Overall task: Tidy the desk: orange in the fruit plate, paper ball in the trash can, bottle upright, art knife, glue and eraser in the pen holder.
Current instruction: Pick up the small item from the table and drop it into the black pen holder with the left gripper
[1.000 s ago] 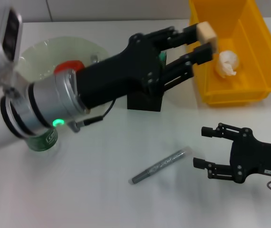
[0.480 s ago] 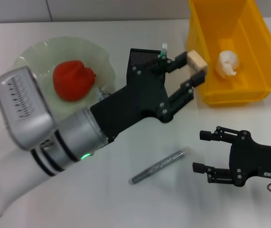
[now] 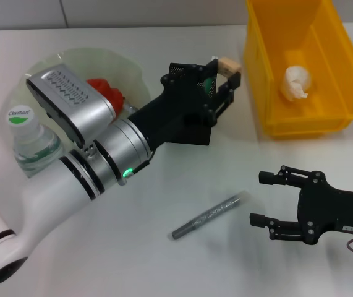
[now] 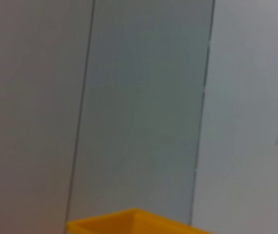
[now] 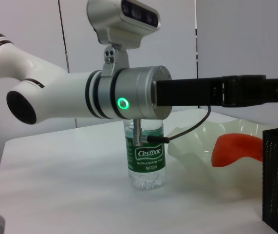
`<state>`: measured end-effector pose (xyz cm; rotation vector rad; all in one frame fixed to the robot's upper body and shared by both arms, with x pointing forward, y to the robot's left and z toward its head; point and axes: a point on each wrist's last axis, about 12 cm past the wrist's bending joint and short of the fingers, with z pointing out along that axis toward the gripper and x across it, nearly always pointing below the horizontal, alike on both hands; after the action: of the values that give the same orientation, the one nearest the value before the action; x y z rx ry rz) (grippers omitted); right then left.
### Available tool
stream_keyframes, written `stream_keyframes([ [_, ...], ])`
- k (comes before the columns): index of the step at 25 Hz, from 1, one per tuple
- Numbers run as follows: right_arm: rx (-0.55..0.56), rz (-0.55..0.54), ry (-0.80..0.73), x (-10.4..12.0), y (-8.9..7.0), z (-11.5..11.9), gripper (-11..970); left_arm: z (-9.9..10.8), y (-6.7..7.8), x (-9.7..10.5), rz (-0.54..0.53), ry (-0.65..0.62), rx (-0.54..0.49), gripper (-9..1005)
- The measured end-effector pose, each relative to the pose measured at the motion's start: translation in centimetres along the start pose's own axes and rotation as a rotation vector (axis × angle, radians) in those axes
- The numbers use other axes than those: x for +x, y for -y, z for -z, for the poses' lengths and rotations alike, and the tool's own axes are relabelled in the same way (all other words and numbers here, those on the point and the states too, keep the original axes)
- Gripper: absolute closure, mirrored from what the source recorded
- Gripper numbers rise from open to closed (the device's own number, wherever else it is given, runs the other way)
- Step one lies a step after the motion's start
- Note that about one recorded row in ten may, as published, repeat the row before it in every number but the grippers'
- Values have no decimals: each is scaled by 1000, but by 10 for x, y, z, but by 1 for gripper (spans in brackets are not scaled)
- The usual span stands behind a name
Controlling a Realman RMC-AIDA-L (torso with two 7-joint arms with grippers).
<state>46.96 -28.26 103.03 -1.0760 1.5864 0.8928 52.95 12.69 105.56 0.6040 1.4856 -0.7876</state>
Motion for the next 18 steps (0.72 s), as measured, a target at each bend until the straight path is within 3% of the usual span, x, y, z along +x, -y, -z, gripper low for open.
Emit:
stream_keyframes([
  [18,0,5,0,-1,0,4,248,2,-11,0,2,1,-76,498],
])
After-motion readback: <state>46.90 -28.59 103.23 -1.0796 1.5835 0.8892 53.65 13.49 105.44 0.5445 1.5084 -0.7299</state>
